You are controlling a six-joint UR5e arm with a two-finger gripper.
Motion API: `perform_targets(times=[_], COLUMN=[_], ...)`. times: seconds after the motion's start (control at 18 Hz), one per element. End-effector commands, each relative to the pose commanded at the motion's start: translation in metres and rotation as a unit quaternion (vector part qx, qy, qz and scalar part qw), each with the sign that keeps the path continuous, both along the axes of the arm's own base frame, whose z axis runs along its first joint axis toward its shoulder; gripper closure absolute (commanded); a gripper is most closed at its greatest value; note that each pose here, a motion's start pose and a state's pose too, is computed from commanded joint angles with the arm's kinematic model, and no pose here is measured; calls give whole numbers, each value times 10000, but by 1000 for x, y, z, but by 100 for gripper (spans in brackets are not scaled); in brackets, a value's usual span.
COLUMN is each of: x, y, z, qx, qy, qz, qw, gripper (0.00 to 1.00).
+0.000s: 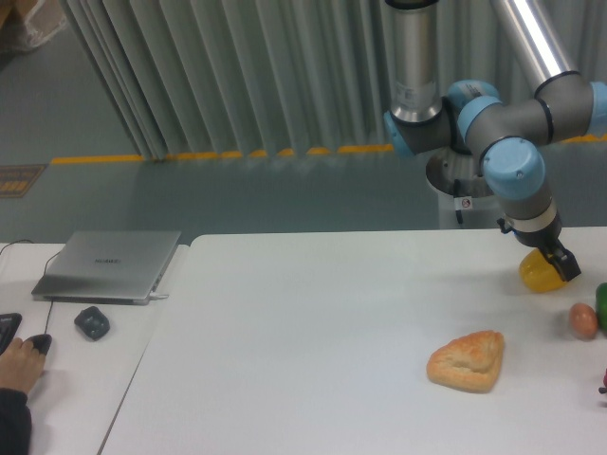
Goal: Place the yellow pepper in a basket
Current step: 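Close the gripper around the yellow pepper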
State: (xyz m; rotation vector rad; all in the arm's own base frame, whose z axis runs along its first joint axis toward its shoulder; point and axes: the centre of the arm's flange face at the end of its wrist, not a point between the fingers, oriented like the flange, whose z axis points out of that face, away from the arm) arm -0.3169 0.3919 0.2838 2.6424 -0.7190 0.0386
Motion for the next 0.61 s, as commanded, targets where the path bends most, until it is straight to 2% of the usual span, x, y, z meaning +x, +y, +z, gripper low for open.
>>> perform_targets(times=[0.33, 0.5, 0.56, 0.61], x=[10, 8, 8, 8], y=[-8, -8, -8, -8], z=[-24, -23, -23, -23], qx=[-183, -186, -186, -185], qy=[-163, -165, -165, -156], qz=[13, -9, -9, 12], qw=[9997, 9997, 9997, 9997], gripper=[0, 2, 16, 36])
